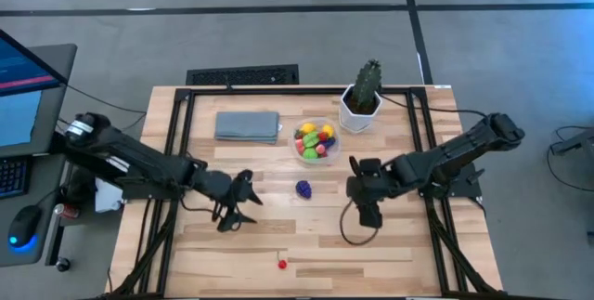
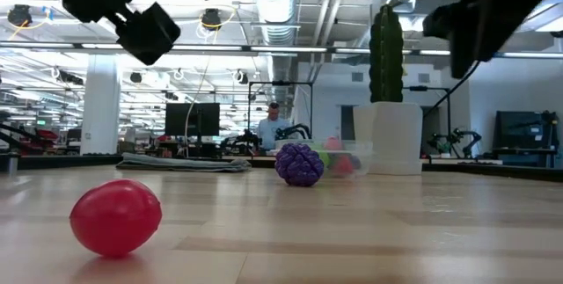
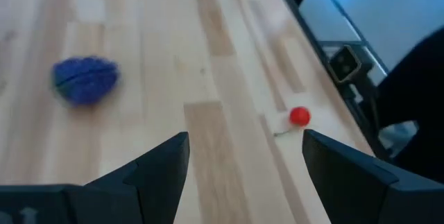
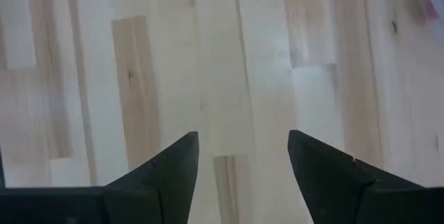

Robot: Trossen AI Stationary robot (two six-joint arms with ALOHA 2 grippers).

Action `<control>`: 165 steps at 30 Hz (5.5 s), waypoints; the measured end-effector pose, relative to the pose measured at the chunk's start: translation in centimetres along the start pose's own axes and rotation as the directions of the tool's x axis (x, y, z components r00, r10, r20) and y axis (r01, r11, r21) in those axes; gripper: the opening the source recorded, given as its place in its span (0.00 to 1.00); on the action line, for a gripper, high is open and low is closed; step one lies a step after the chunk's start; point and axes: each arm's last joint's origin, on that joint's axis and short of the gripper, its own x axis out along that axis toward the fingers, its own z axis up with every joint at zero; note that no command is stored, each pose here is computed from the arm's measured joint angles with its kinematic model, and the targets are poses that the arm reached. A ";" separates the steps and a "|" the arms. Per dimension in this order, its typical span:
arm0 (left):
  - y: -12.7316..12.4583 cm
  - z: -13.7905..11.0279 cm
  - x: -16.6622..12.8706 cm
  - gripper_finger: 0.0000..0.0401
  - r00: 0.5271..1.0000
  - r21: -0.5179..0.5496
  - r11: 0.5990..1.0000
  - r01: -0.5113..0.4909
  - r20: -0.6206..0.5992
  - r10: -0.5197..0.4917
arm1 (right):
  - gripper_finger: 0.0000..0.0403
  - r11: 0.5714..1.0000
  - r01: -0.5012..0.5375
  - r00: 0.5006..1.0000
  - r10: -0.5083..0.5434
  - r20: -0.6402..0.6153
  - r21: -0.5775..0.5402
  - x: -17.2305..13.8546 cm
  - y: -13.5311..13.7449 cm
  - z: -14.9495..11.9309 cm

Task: Pick and placing Produce into tupperware
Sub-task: Put the cherry into the transparent bin

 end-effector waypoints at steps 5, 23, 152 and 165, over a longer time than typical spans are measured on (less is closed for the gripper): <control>-1.2 -0.6 2.3 0.67 1.000 0.058 0.998 0.012 0.011 -0.013 | 0.60 1.000 0.026 0.997 -0.027 0.073 0.007 0.7 2.0 -1.6; -1.2 -1.2 5.7 0.67 0.998 0.029 0.999 0.028 0.061 -0.030 | 0.60 0.924 -0.244 0.684 -0.052 0.727 0.295 2.6 0.3 -7.7; 8.5 15.0 9.0 0.26 0.866 0.310 0.833 -0.457 -0.059 0.497 | 0.52 0.880 -0.473 0.622 0.369 0.691 -0.044 4.2 -14.1 -7.0; 14.5 15.2 6.8 0.26 0.809 0.278 0.790 -0.546 -0.071 0.583 | 0.47 0.889 -0.457 0.633 0.350 0.690 -0.032 4.3 -14.2 -7.1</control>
